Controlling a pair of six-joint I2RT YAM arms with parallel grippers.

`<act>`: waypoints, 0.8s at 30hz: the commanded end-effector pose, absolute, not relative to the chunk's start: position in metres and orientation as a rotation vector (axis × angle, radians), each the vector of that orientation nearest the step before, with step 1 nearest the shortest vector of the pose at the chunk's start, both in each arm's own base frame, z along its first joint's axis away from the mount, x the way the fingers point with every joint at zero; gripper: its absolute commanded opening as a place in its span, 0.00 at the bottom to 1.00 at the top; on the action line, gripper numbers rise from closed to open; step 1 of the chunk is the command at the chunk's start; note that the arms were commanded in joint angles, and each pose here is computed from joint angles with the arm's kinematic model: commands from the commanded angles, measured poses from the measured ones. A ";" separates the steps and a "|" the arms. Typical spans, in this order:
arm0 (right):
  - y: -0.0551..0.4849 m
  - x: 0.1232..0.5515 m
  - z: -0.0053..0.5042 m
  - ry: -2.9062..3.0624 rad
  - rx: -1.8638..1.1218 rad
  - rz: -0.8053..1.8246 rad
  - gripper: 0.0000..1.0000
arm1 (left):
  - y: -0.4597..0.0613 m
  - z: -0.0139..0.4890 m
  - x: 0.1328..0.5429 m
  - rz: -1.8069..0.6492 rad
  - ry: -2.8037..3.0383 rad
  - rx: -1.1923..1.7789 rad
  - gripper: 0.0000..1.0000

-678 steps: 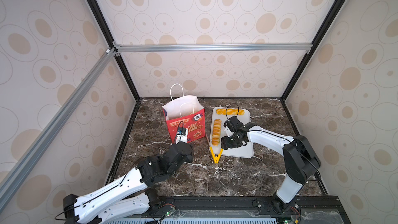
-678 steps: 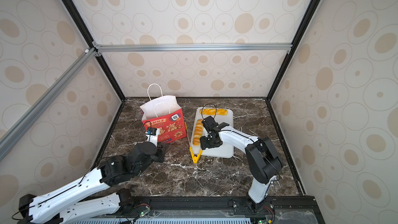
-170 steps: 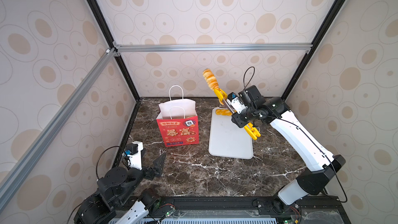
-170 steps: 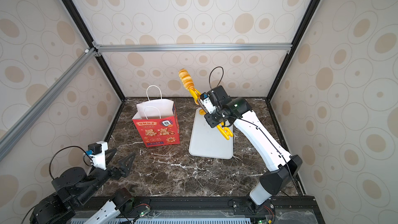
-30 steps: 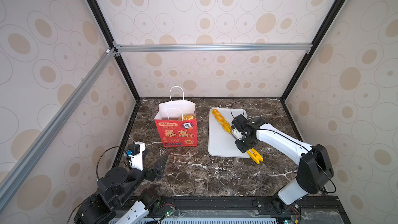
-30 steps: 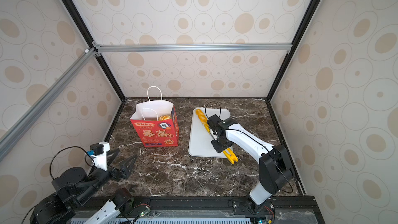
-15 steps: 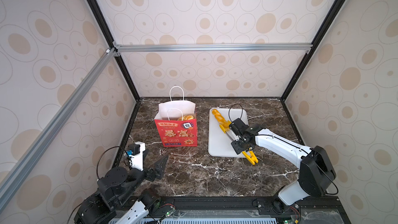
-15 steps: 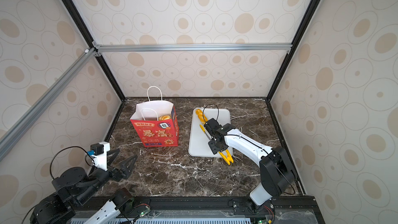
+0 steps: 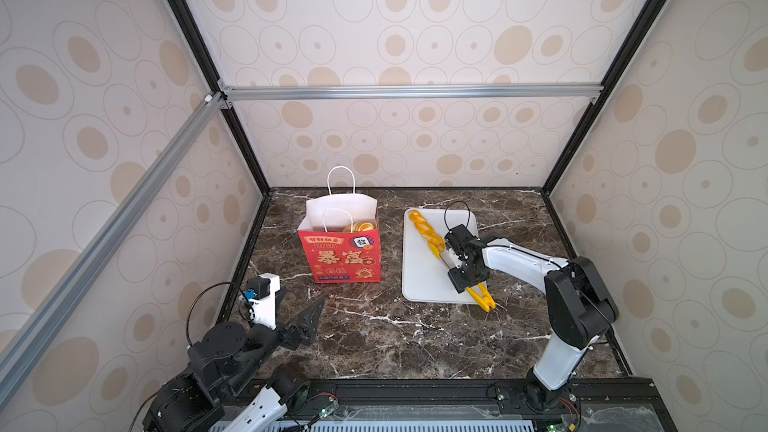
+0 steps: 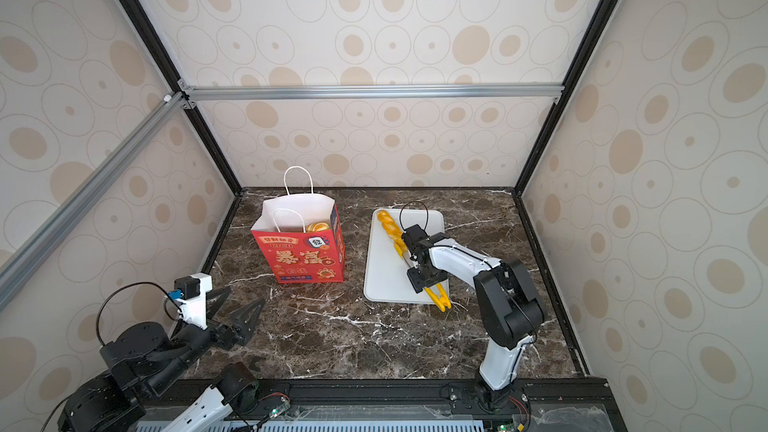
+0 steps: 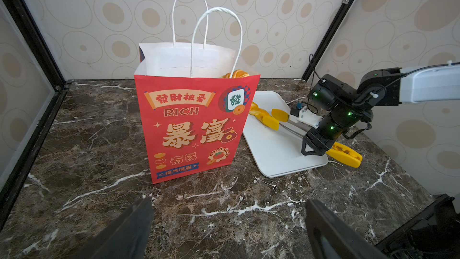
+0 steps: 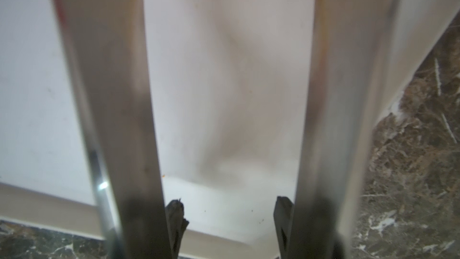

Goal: Pack bread into a paper bag
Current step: Pick up the fake bread from the plate.

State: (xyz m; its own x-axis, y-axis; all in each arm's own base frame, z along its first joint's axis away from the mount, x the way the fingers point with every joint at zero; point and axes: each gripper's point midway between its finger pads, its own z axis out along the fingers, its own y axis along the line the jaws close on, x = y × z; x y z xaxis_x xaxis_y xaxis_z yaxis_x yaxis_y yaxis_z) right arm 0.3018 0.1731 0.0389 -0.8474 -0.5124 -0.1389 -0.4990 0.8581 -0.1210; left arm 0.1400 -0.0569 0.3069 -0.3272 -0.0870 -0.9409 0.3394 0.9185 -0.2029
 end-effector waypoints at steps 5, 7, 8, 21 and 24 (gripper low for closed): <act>0.184 0.312 0.035 2.891 -0.841 -0.082 0.49 | -0.055 0.307 0.142 -0.412 1.861 0.182 0.99; 0.183 0.312 0.035 2.896 -0.840 -0.086 0.44 | -0.055 0.308 0.142 -0.413 1.860 0.183 0.98; 0.183 0.311 0.035 2.898 -0.837 -0.085 0.42 | -0.055 0.307 0.142 -0.412 1.861 0.184 0.98; 0.181 0.289 0.124 2.733 -0.853 -0.092 0.25 | -0.057 0.306 0.143 -0.413 1.868 0.192 0.98; 0.188 0.280 0.172 2.616 -0.877 -0.101 0.25 | -0.057 0.306 0.143 -0.412 1.868 0.190 0.98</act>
State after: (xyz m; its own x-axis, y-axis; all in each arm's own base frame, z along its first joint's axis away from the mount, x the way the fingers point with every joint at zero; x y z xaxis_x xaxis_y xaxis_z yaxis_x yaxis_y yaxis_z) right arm 0.2872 0.1842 0.1228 -0.7842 -0.5697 -0.2461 -0.5526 0.8215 -0.1409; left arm 0.1410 -0.0574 0.3059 -0.3318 -0.0827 -0.9397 0.3374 0.9198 -0.2001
